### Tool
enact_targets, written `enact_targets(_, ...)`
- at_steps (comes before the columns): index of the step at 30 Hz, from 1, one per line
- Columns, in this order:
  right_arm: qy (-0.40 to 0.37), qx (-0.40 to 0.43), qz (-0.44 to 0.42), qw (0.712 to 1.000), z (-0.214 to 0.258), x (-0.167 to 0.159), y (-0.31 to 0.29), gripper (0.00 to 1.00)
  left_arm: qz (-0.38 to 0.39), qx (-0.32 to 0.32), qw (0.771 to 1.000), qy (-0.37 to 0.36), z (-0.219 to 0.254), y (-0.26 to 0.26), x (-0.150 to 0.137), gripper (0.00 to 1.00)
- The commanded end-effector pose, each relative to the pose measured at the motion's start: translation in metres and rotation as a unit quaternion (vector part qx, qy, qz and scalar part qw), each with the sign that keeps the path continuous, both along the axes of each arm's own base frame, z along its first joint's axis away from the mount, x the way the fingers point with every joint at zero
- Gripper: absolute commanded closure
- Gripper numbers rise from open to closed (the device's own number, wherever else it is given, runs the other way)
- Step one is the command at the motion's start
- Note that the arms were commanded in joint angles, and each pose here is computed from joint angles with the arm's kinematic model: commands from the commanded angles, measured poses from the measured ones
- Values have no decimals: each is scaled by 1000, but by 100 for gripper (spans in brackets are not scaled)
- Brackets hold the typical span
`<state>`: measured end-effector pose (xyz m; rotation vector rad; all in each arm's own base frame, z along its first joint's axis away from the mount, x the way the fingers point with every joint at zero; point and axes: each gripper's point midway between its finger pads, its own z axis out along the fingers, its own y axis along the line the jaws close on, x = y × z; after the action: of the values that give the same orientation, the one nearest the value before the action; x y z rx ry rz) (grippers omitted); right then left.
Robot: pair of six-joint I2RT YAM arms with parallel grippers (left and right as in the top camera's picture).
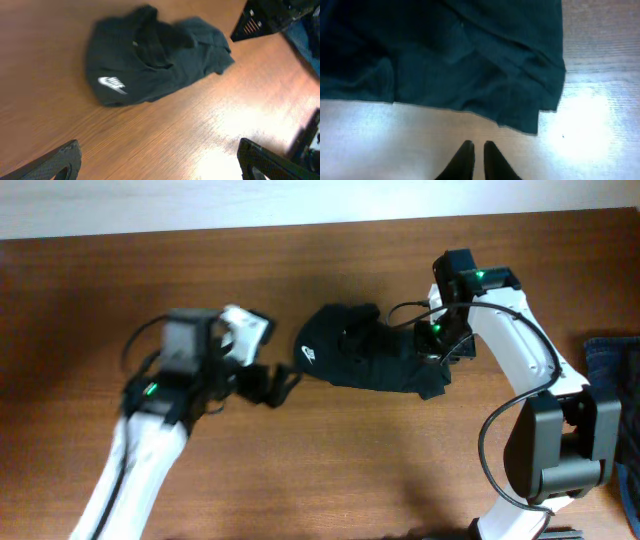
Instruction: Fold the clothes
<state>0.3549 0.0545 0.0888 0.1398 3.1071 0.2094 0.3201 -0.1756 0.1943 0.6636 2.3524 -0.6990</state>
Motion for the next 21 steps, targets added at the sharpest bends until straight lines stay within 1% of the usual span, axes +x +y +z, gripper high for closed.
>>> enact_targets(1,1,5,-15,1000,-11,-2,-1,88,-44,2,999,1,-11,-30,12,1)
enact_targets(2,1,5,-23,1000,-15,-3,-1,88,-51,1,999,1,-17,-37,16,1)
enact_targets(4,5,8,-36,999,-25,-6,-1,92,-64,1,998,1,-30,-50,23,1)
enact_targets(7,8,12,-36,999,-37,-10,0,95,-84,-5,996,-2,-40,-67,26,1)
enact_targets(9,6,9,-38,999,-44,-11,-2,95,-101,-21,994,-17,-37,-81,28,1)
enact_targets(13,1,10,-58,998,-54,-11,-12,96,-110,-29,991,-68,-26,-98,38,1)
enact_targets(14,1,10,-68,998,-56,-11,-16,96,-107,-24,991,-78,-25,-100,41,0)
enact_targets(16,-1,12,-79,997,-59,-10,-22,96,-88,7,992,-94,-32,-101,48,1)
enact_targets(21,-6,5,-79,997,-62,-9,-34,95,-13,73,994,-85,-60,-98,59,1)
